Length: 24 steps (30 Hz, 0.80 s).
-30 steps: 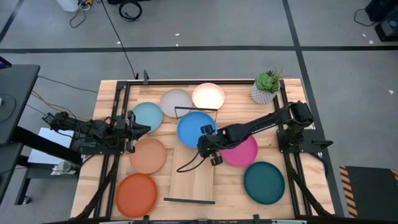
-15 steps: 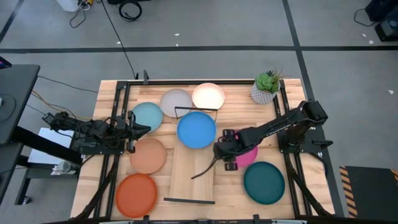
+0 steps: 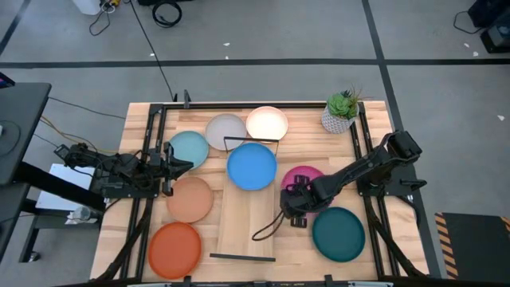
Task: Place and stack plates onto a shelf
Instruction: Stack the pink plate on top of the blue plate on the shelf
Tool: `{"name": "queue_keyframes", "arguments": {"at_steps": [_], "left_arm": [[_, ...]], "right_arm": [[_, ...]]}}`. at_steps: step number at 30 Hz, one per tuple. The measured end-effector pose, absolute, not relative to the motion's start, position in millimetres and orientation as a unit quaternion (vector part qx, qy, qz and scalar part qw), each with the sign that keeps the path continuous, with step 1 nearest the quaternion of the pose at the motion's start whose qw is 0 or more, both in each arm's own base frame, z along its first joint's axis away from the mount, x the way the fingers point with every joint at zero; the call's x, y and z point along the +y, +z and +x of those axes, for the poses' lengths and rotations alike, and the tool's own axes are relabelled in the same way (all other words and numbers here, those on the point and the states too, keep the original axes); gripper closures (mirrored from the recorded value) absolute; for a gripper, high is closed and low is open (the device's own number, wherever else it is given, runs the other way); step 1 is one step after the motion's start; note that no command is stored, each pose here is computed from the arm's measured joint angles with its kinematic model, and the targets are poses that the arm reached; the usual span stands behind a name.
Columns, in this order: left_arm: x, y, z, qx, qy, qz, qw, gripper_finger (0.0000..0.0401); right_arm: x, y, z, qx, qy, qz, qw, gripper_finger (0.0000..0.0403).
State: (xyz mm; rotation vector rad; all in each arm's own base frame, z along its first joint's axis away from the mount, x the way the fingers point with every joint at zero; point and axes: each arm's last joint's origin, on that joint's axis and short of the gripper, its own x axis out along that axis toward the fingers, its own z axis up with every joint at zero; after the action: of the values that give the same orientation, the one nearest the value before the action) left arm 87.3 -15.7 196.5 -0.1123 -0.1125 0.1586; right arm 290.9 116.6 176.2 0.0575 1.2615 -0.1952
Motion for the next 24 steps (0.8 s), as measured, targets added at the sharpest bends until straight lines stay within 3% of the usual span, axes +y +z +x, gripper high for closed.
{"name": "queue_keyframes", "arguments": {"at_steps": [14, 18, 24], "left_arm": [[-15.7, 196.5, 87.3, -0.056, 0.079, -0.056, 0.994, 0.0362], [-15.7, 196.5, 87.3, -0.056, 0.079, -0.056, 0.994, 0.0362], [-15.7, 196.5, 87.3, -0.056, 0.079, -0.056, 0.994, 0.0362]], "right_arm": [[116.4, 141.4, 263.9, 0.607, -0.133, 0.033, 0.782, 0.023], [110.0, 137.5, 262.0, 0.617, -0.129, 0.018, 0.776, 0.0264], [100.7, 143.9, 266.0, 0.638, -0.129, 0.012, 0.759, 0.0354]]}}
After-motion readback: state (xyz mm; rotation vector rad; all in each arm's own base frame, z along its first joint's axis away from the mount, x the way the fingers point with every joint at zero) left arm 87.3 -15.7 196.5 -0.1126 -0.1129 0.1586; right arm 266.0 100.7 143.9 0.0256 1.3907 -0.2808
